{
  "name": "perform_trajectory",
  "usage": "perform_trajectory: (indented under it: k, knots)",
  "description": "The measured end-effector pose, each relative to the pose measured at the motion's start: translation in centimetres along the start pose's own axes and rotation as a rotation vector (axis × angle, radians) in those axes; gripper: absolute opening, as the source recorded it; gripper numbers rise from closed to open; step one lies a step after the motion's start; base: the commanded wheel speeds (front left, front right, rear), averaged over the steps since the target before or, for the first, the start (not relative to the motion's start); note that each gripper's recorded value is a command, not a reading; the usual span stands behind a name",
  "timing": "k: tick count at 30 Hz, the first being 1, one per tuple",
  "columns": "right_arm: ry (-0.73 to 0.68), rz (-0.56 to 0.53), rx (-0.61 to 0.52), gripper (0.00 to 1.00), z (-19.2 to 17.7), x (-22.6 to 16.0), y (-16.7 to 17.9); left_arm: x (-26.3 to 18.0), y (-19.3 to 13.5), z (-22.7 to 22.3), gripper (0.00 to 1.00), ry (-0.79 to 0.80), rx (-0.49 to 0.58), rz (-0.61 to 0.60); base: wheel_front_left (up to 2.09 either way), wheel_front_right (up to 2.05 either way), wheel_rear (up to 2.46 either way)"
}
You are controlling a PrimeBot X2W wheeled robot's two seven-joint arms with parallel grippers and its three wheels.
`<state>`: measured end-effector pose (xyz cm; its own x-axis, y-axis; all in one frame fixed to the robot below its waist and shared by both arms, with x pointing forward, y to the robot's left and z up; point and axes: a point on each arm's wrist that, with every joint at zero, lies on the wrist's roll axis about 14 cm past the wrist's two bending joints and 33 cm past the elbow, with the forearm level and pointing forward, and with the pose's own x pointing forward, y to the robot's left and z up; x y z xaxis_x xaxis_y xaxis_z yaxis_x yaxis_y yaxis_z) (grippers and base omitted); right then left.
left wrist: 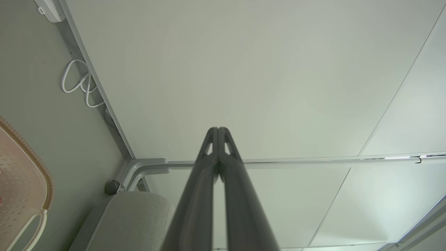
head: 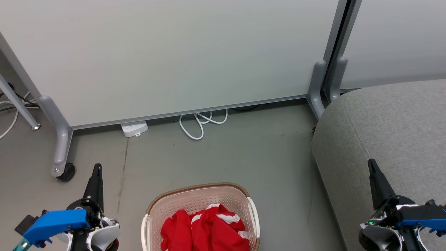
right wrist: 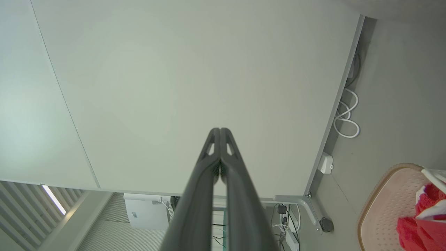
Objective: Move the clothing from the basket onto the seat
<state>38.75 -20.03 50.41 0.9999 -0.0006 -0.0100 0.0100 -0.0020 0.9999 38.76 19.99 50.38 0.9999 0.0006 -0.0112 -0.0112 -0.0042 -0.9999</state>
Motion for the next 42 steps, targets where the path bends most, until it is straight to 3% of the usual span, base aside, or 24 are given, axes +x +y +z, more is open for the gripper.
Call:
perform_trajectory:
  k: [20,21,27,33,42]
  knots:
    - [0.0,-0.008,0.0,0.0,0.0,-0.1,-0.3,-0.1,0.3,0.0,0.0,-0.001,-0.001,0.009,0.0,0.0,0.0]
    - [-0.001,-0.025,0.002,1.0,0.0,-0.3,-0.9,-0.3,0.9,0.0,1.0,-0.002,-0.003,0.025,0.0,0.0,0.0]
    - [-0.011,-0.114,0.007,1.0,0.0,-1.7,-3.8,-2.0,4.2,-0.2,1.0,-0.012,-0.018,0.123,0.0,0.0,0.0]
    - [-0.026,-0.114,-0.036,1.0,0.1,-1.6,-3.7,-1.9,4.0,-0.4,1.0,-0.015,0.023,0.122,0.0,0.0,0.0]
    - [-0.027,-0.093,-0.227,1.0,0.0,-1.2,-2.8,-1.1,2.6,-0.4,1.0,-0.021,0.202,0.086,0.0,0.0,0.0]
